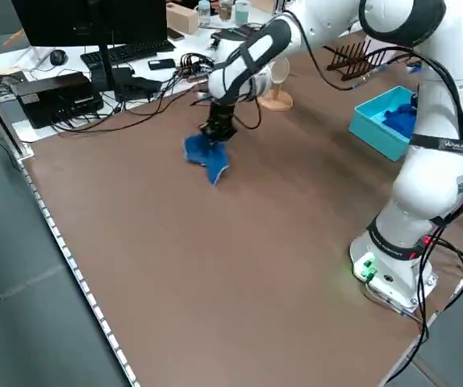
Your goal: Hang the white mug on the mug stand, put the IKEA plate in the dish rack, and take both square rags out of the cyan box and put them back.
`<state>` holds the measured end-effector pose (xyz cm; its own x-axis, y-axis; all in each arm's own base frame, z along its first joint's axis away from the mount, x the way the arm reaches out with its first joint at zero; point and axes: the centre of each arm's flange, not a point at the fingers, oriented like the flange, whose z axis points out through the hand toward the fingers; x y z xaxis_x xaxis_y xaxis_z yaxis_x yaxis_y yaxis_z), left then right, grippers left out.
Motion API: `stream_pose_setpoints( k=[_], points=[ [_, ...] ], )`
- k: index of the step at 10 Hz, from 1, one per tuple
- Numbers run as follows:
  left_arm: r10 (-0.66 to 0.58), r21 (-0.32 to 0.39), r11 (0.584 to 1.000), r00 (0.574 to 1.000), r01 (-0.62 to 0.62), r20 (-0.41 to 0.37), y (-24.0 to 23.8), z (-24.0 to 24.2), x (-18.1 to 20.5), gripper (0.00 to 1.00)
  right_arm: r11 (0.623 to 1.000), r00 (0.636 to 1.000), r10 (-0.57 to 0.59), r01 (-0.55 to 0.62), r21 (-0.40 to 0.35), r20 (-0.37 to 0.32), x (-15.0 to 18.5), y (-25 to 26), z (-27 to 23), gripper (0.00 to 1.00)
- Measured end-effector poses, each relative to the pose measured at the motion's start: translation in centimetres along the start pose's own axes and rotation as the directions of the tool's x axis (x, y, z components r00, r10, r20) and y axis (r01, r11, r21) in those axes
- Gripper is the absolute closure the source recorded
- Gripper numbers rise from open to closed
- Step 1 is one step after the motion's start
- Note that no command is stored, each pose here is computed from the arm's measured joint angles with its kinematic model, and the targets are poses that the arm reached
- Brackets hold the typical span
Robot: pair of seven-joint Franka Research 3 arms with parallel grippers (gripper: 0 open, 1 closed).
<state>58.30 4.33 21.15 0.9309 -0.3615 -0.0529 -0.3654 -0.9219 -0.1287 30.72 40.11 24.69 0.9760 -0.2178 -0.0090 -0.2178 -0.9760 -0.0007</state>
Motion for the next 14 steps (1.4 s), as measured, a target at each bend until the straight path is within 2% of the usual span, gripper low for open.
stream_pose_setpoints(
  k=[2, 4, 5, 9, 12, 14],
  points=[
    [-0.038, -0.05, 0.998, 0.999, 0.037, -0.014, 7.0, -0.4, 2.2, 0.97, 0.999, 0.999, 0.036, -0.036, -0.002, -0.018, 3.1, 0.9, -2.5, 0.96],
    [-0.081, -0.096, 0.992, 0.996, 0.078, -0.029, 14.0, -1.6, 4.0, 0.97, 0.998, 0.999, 0.052, -0.052, -0.04, -0.014, 5.4, 1.6, -6.8, 0.96],
    [-0.083, -0.102, 0.991, 0.997, 0.082, -0.007, 15.4, -1.8, 4.0, 0.97, 0.997, 0.998, 0.055, -0.056, -0.055, -0.013, 6.1, 1.9, -9.0, 0.96],
    [-0.137, -0.075, 0.985, 0.973, 0.153, 0.188, 11.1, -0.5, -0.3, 0.97, 0.994, 1.0, 0.025, -0.024, -0.11, 0.002, 8.7, 5.4, -18.0, 0.96],
    [-0.212, -0.038, 0.972, 0.937, 0.231, 0.277, 5.0, 2.8, -5.3, 0.97, 0.996, 0.999, -0.024, 0.026, -0.087, 0.031, 14.2, 13.6, -23.6, 0.96],
    [-0.191, -0.014, 0.979, 0.933, 0.205, 0.305, -1.9, 3.9, -9.3, 0.97, 0.998, 0.997, -0.05, 0.053, -0.04, 0.052, 18.4, 20.3, -25.0, 0.96]
  ],
)
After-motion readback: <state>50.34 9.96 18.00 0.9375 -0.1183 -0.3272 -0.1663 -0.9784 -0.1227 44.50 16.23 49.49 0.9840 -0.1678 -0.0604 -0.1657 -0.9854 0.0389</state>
